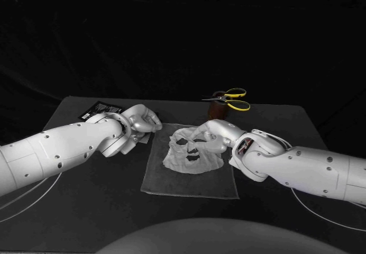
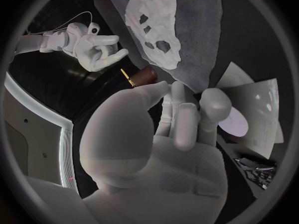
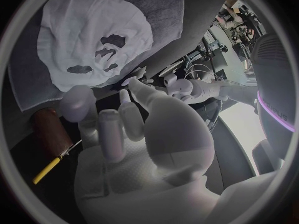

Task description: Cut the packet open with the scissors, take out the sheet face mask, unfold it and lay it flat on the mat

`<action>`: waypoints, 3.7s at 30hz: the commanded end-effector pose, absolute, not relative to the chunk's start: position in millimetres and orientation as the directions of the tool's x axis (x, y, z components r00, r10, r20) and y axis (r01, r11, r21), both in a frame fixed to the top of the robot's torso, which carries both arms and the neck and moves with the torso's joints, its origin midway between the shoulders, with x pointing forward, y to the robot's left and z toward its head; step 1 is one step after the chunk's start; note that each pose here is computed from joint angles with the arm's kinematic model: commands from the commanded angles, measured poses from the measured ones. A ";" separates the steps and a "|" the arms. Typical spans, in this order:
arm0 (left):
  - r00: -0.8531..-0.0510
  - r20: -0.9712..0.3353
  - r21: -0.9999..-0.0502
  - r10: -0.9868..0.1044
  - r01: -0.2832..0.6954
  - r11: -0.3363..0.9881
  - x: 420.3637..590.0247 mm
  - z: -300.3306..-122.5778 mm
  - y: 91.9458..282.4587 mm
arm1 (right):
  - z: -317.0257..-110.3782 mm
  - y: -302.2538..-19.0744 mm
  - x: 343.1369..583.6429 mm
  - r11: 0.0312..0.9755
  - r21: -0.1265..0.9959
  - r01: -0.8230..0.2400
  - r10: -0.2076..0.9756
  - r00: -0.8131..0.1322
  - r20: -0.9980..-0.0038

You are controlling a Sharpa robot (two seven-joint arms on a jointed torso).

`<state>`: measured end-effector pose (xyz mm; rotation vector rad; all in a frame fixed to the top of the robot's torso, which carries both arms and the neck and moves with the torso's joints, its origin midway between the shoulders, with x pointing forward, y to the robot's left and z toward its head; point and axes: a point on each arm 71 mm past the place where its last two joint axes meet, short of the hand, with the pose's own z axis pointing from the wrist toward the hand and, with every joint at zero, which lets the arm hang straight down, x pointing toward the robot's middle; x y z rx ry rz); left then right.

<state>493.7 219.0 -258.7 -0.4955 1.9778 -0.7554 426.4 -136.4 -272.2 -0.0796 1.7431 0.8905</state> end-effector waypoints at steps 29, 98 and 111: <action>-0.632 -0.145 -0.615 -0.761 -0.545 0.570 451.6 -289.7 229.1 | -321.5 -62.5 421.5 0.785 0.406 -0.468 0.252 -0.357 -0.899; -0.610 -0.148 -0.651 -0.778 -0.532 0.541 455.4 -290.8 205.3 | -327.3 -55.2 413.7 0.773 0.427 -0.468 0.255 -0.387 -0.886; -0.632 -0.143 -0.627 -0.762 -0.537 0.564 450.1 -291.3 206.5 | -327.5 -56.6 414.1 0.776 0.425 -0.467 0.254 -0.384 -0.887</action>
